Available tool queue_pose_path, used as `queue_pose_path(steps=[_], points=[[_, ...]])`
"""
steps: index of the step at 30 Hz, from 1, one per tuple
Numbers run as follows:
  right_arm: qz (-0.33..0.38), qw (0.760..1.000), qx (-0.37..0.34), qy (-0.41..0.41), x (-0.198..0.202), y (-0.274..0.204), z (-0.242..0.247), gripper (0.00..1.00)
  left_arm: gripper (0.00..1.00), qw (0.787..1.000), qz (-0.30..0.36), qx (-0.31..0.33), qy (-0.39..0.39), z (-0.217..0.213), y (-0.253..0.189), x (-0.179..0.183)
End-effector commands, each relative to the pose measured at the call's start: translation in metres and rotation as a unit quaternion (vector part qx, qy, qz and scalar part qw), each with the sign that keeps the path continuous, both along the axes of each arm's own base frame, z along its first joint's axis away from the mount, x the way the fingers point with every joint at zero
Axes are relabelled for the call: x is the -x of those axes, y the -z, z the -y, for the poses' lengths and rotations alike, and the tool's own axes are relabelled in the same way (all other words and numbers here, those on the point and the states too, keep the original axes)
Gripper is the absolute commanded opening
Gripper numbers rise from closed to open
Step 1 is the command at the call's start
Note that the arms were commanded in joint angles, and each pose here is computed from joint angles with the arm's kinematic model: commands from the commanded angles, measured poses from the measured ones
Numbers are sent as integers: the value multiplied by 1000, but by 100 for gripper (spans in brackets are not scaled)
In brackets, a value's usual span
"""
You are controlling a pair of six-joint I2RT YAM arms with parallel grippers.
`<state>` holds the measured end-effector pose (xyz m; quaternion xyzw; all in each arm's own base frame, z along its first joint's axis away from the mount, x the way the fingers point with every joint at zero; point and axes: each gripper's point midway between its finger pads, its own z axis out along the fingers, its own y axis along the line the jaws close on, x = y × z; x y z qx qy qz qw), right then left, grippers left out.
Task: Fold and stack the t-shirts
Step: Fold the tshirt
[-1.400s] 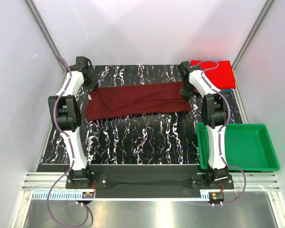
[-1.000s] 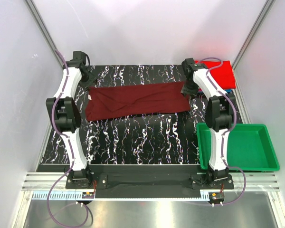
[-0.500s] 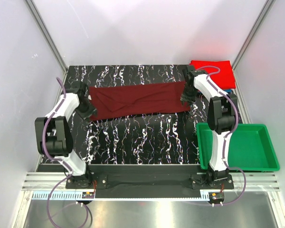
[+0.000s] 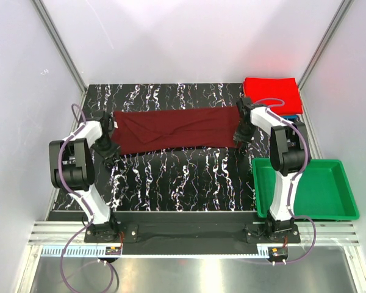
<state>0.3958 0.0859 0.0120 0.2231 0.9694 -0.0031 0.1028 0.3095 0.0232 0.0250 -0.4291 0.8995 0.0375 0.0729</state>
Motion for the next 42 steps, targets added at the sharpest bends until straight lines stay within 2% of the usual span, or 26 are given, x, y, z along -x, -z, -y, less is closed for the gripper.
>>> queue_pose_path(steps=[1, 3, 5, 9, 14, 18, 21, 27, 30, 31, 34, 35, 36, 42], points=[[-26, 999, 25, 27, 32, 6, 15, 28, 36, 998, 10, -60, -13, -32, -11, -9], [-18, 999, 13, 26, 36, 1, 11, 28, 35, 998, 13, -60, -17, -40, -16, -12], [-12, 1000, 1, 21, 35, -5, 7, 30, 37, 999, 23, -32, 10, -32, -23, -15], [6, 1000, -15, 16, 21, -21, 0, 34, 44, 991, 117, 22, 56, -5, -43, -21], [17, 999, -32, 27, 15, -37, -6, 38, 50, 981, 166, 74, 68, 17, -39, -20], [28, 999, -27, 37, 13, -48, -3, 34, 54, 970, 206, 109, 70, 30, -41, -36], [25, 999, -25, 38, 8, -45, -3, 27, 56, 973, 195, 106, 60, 28, -37, -37], [9, 999, -4, 40, -1, -21, 3, 21, 56, 984, 151, 85, 43, 17, -10, -38], [2, 999, 15, 40, 2, -13, 12, 19, 50, 988, 133, 68, 37, 9, -5, -41], [2, 999, 24, 40, 3, -12, 16, 18, 40, 990, 125, 53, 38, 3, -4, -41], [-10, 998, 43, 33, 11, -6, 23, 17, 18, 993, 111, 14, 46, -13, -13, -47], [-14, 998, 47, 31, 14, -6, 26, 16, 4, 993, 109, 6, 48, -16, -15, -49], [-19, 998, 51, 32, 17, -4, 28, 15, 0, 993, 104, 1, 52, -18, -18, -48], [-23, 997, 62, 27, 23, -1, 33, 13, 0, 992, 118, -17, 51, -31, -26, -53]])
